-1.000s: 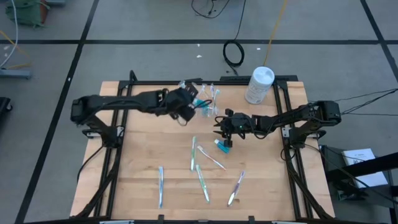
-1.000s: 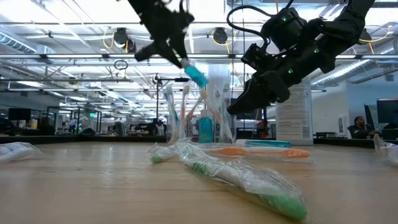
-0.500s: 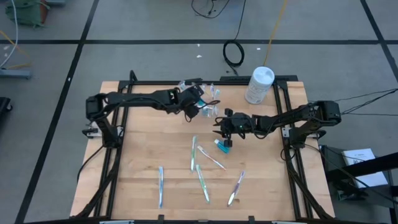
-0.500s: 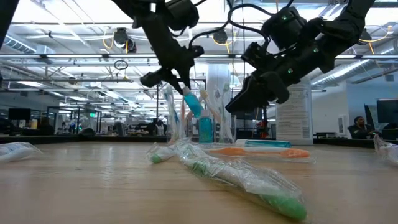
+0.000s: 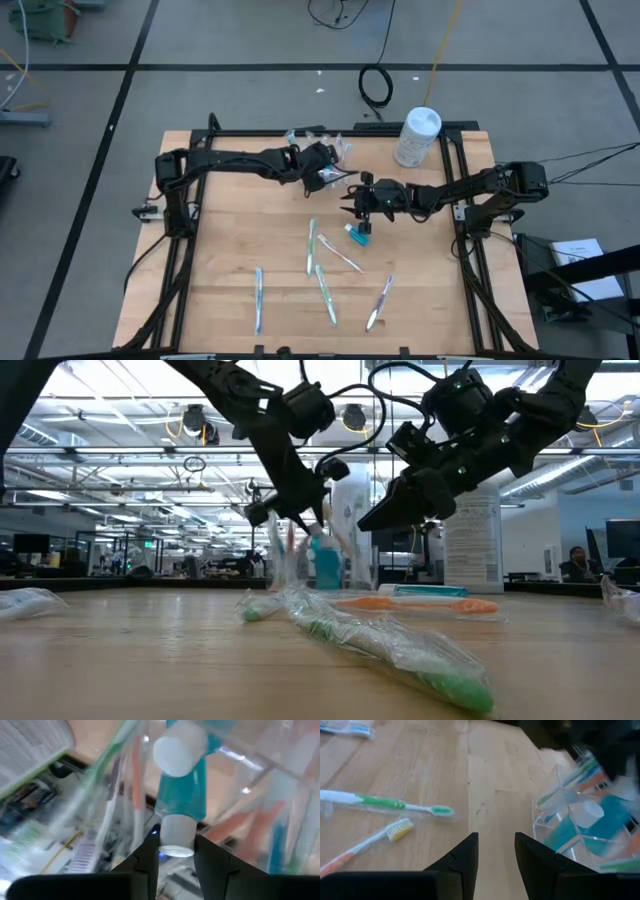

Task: Pick & Place toothbrushing station
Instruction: Put the blue mouthwash into the transparent organizer, then put the purple toothbrush into the transparent organizer

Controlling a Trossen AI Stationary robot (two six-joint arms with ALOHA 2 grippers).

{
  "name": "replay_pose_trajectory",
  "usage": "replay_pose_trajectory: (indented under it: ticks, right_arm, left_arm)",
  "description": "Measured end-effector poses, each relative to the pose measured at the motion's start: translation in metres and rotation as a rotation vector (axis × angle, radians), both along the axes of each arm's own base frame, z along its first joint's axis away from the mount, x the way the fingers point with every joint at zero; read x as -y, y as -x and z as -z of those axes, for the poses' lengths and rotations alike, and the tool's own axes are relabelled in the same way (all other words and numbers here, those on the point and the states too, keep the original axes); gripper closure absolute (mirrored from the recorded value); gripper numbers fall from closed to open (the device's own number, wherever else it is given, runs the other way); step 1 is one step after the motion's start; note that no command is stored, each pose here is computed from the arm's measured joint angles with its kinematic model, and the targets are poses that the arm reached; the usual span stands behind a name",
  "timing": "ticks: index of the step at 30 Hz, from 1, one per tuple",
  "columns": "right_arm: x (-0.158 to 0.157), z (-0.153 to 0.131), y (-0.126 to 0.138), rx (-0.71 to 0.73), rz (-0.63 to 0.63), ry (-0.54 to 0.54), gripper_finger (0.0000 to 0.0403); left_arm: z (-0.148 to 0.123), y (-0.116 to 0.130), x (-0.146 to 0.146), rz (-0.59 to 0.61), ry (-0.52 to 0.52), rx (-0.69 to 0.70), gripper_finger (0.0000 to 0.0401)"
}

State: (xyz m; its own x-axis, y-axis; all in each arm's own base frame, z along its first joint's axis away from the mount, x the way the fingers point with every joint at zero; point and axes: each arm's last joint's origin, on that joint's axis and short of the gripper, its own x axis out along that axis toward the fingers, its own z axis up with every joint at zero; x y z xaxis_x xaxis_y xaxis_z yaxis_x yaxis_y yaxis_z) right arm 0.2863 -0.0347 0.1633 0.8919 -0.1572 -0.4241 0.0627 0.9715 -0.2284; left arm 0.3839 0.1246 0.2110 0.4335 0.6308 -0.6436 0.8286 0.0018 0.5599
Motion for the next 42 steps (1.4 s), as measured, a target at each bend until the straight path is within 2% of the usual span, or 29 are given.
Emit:
replay_pose_trajectory:
  ticks: [5,8,13,18,24,29,33,37,39,42]
  right_arm:
    - [0.003,0.000,0.001,-0.004,0.010,-0.002,0.0284]
    - [0.003,0.001,0.001,-0.007,0.010,-0.003,0.0284]
    - [0.003,0.001,0.001,-0.007,0.010,-0.005,0.0284]
    - [0.003,0.001,0.001,-0.007,0.012,-0.010,0.0284]
    - [0.003,0.001,0.001,-0.003,0.036,-0.059,0.0284]
    - [0.003,0.002,0.002,-0.015,0.037,-0.062,0.0284]
    - [0.002,0.003,0.002,-0.013,0.052,-0.099,0.0284]
    - [0.002,0.002,0.001,-0.001,0.074,-0.146,0.0284]
    - [0.002,0.003,0.002,0.002,0.083,-0.163,0.0284]
    - [0.002,0.002,0.001,0.010,0.098,-0.194,0.0284]
  left_arm:
    - [0.003,-0.010,0.003,0.047,-0.040,0.030,0.0254]
    - [0.003,-0.010,0.006,0.069,-0.023,0.035,0.0230]
    - [0.003,-0.010,0.006,0.037,0.006,0.068,0.0206]
    - [-0.003,-0.014,0.007,-0.065,0.075,0.239,0.0200]
    - [-0.032,-0.005,0.024,-0.120,0.242,0.416,0.0214]
    - [-0.075,0.016,0.034,-0.161,0.457,0.601,0.0235]
    - [-0.111,0.045,0.041,-0.255,0.590,0.733,0.0249]
    - [-0.142,0.083,0.049,-0.428,0.742,0.870,0.0262]
    - [-0.153,0.101,0.052,-0.553,0.826,0.950,0.0268]
    - [-0.161,0.128,0.058,-0.749,0.935,0.998,0.0273]
